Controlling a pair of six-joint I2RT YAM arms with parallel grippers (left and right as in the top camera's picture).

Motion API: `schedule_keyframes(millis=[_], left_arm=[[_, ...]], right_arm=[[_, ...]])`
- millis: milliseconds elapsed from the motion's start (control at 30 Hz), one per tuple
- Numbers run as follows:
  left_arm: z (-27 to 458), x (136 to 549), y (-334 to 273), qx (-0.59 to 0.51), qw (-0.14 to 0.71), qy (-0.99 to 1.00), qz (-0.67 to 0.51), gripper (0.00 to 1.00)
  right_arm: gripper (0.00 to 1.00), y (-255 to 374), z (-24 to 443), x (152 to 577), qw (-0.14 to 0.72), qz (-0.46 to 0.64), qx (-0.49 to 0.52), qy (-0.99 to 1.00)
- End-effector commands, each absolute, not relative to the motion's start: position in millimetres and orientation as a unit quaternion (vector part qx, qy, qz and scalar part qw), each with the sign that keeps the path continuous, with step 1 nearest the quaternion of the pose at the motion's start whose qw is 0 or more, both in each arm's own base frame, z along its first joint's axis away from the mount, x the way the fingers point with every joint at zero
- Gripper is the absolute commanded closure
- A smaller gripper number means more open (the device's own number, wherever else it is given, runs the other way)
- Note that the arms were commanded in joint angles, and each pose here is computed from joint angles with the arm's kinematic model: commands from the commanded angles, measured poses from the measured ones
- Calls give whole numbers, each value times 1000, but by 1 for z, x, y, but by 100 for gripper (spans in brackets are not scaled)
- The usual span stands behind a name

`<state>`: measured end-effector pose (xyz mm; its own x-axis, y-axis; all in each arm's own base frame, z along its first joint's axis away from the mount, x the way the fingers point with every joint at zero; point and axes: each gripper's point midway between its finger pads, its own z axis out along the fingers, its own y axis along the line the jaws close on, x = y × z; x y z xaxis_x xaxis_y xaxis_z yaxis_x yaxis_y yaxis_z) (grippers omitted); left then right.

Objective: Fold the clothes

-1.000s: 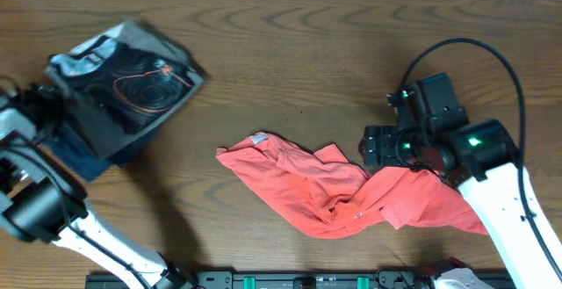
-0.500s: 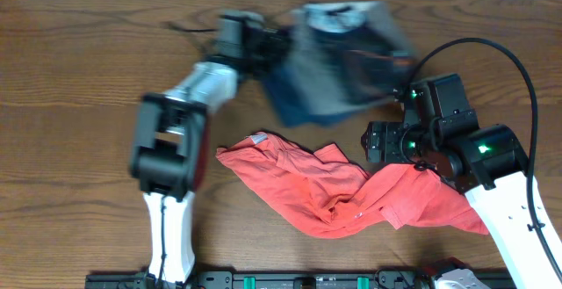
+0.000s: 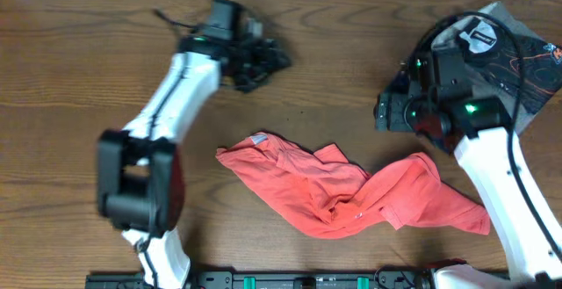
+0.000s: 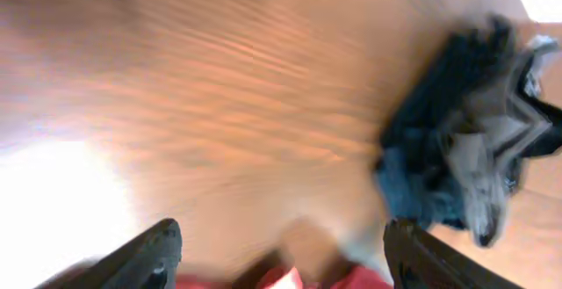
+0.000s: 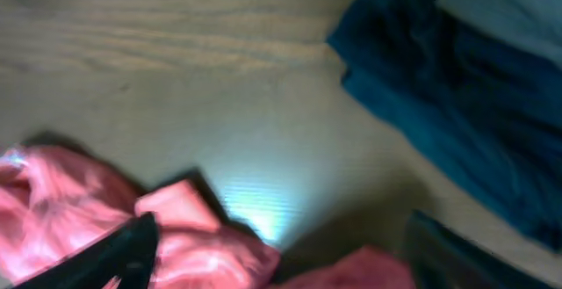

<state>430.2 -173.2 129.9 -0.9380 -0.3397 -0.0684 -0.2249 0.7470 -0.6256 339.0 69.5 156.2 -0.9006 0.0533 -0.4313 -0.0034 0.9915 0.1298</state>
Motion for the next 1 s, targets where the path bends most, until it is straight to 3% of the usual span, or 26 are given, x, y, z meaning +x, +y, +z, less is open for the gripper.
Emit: schedule_keyframes(millis=[0,33,100,333,533,767,967], left_arm=[[140,420,-112,-152,118,953,-235,24],[140,410,-93,-167,107,957,-213,24],[140,395,-66,-189,89,961,-184,24],[135,358,-29,-227,22,961,-160,23],[133,347,-28,-203,5,968,-147,22],[133,332,-29,-169,-20,975,-144,19],[133,320,-41,-131,-41,980,-142,19]], right_arm=[[39,51,132,359,213,36,-2,976],[55,42,123,367,211,26,10,977],[75,25,105,378,202,15,31,979],[72,-37,38,396,157,-4,98,983],[67,-105,8,393,148,-30,171,974],[55,-224,22,366,176,-63,347,919],[43,-223,64,377,217,118,345,905]])
